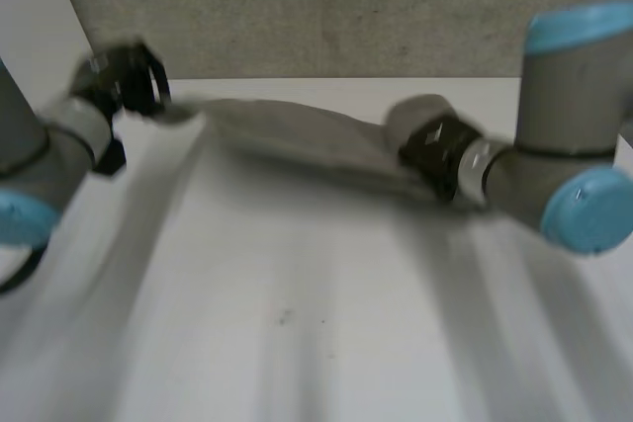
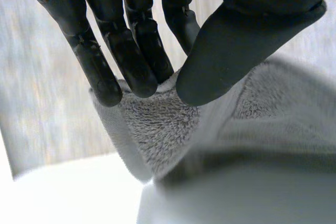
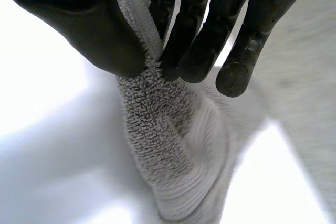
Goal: Fold the towel.
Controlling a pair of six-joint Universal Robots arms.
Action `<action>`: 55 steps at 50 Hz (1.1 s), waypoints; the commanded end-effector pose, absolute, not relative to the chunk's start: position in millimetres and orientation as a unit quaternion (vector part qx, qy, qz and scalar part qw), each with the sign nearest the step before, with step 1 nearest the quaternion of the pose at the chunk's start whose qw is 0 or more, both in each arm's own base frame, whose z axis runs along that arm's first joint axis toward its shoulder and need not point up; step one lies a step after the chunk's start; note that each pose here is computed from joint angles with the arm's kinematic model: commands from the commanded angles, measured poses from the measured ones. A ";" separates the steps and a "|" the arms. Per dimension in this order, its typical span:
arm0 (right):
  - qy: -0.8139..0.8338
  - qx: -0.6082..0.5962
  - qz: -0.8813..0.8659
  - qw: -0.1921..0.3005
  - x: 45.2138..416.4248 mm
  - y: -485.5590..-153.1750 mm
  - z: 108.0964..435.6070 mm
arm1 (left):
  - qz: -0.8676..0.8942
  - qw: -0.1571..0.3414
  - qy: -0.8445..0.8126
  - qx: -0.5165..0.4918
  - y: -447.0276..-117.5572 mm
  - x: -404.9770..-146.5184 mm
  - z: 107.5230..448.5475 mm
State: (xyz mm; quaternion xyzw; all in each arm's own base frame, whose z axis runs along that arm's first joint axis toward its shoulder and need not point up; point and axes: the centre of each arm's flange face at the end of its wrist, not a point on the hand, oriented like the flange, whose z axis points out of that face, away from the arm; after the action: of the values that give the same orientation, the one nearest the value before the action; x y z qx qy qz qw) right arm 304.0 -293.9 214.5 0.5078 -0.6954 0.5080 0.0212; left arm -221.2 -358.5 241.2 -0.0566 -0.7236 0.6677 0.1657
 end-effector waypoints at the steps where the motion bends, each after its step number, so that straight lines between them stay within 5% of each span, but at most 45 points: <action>1: -0.701 0.522 0.486 -0.004 302.7 -271.4 160.6 | 0.625 0.161 -0.762 -0.060 -331.0 -213.5 184.0; 15: -0.756 0.319 0.569 -0.052 253.3 -287.5 217.8 | 0.654 0.154 -0.740 -0.043 -327.1 -187.3 201.5; 25: -0.751 0.323 0.574 -0.039 233.6 -305.8 227.7 | 0.648 0.158 -0.744 -0.044 -328.7 -178.7 198.3; 42: -0.772 0.425 0.472 -0.019 259.1 -371.6 167.7 | 0.641 0.159 -0.750 -0.039 -327.5 -173.5 193.6; 55: -0.781 0.423 0.460 -0.008 261.6 -379.6 149.2 | 0.638 0.159 -0.752 -0.039 -326.6 -173.1 191.9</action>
State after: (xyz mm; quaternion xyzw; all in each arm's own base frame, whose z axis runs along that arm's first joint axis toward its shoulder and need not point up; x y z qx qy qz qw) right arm 260.1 -379.6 154.0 0.4224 -0.7800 0.4617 -0.0076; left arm -173.0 -327.1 192.6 -0.0387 -0.7512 0.6395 0.1590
